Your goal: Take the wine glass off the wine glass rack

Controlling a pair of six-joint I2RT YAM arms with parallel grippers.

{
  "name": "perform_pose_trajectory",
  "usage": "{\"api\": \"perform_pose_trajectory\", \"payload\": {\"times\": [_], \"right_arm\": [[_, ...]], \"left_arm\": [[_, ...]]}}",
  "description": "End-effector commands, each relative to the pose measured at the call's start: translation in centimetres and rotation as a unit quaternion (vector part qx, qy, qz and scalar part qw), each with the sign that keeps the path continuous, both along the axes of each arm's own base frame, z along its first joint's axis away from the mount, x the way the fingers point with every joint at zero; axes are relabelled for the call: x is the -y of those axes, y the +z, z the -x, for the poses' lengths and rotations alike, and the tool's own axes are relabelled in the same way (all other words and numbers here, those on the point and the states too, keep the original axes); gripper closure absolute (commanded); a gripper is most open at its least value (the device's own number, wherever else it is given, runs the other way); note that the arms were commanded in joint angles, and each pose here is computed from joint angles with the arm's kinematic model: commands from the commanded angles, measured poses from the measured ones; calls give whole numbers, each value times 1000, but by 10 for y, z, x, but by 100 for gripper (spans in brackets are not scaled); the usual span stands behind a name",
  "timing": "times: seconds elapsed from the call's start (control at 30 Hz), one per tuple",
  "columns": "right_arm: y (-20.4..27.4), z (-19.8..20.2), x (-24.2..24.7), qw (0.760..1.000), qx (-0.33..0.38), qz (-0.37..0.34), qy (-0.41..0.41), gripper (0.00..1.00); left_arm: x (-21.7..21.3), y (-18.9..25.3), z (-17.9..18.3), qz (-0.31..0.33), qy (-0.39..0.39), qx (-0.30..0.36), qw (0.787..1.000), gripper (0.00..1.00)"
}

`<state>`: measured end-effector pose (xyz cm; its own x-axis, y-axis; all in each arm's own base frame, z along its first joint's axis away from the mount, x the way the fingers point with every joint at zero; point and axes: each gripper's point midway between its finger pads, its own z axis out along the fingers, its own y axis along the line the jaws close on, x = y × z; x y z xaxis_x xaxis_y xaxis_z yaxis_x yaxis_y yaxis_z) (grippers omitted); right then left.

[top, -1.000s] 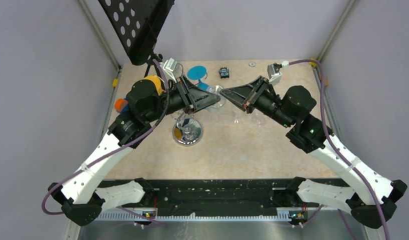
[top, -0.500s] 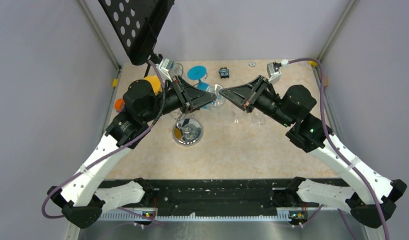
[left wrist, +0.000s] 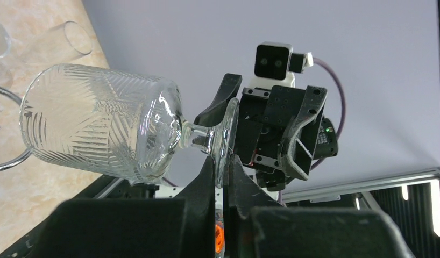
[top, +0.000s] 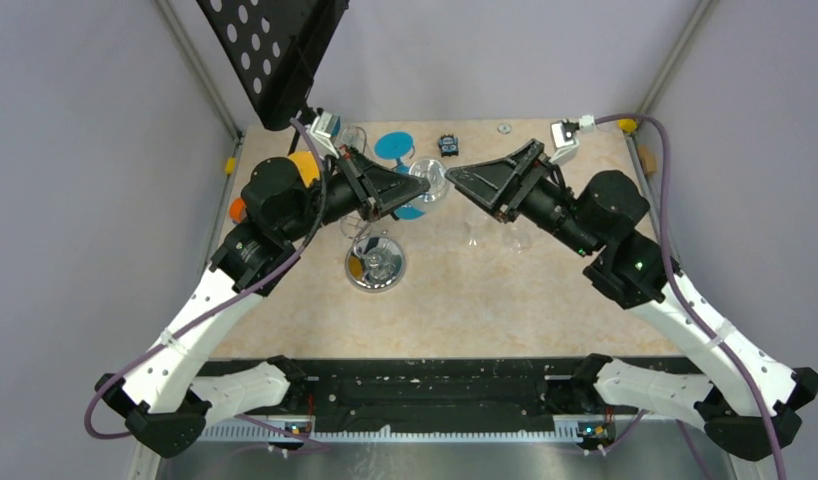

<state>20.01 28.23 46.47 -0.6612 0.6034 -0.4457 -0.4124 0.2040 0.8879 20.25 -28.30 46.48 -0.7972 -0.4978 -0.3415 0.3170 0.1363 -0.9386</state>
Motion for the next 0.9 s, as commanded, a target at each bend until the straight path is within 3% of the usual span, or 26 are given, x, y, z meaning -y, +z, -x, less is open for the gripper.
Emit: {"api": "perform_pose_trajectory", "payload": {"times": [0.0, 0.17, 0.23, 0.37, 0.63, 0.87], "right_arm": [[34, 5, 31, 996, 65, -28, -56, 27], [21, -3, 59, 990, 60, -25, -126, 21], [21, -1, 58, 990, 61, -35, -119, 19], [37, 12, 38, 993, 78, -76, -55, 17], [62, 28, 15, 984, 132, -119, 21, 17], [103, 62, 4, 953, 222, -172, 114, 19]], "left_arm": [[-13, 68, 12, 101, 4, 66, 993, 100], [-23, 99, 23, 169, -7, 62, 984, 100], [-28, 111, 29, 198, -13, 59, 978, 100], [-41, 134, 45, 253, -34, 68, 964, 100], [-56, 159, 68, 291, -57, 86, 951, 100], [-60, 169, 81, 333, -105, 64, 935, 100]]}}
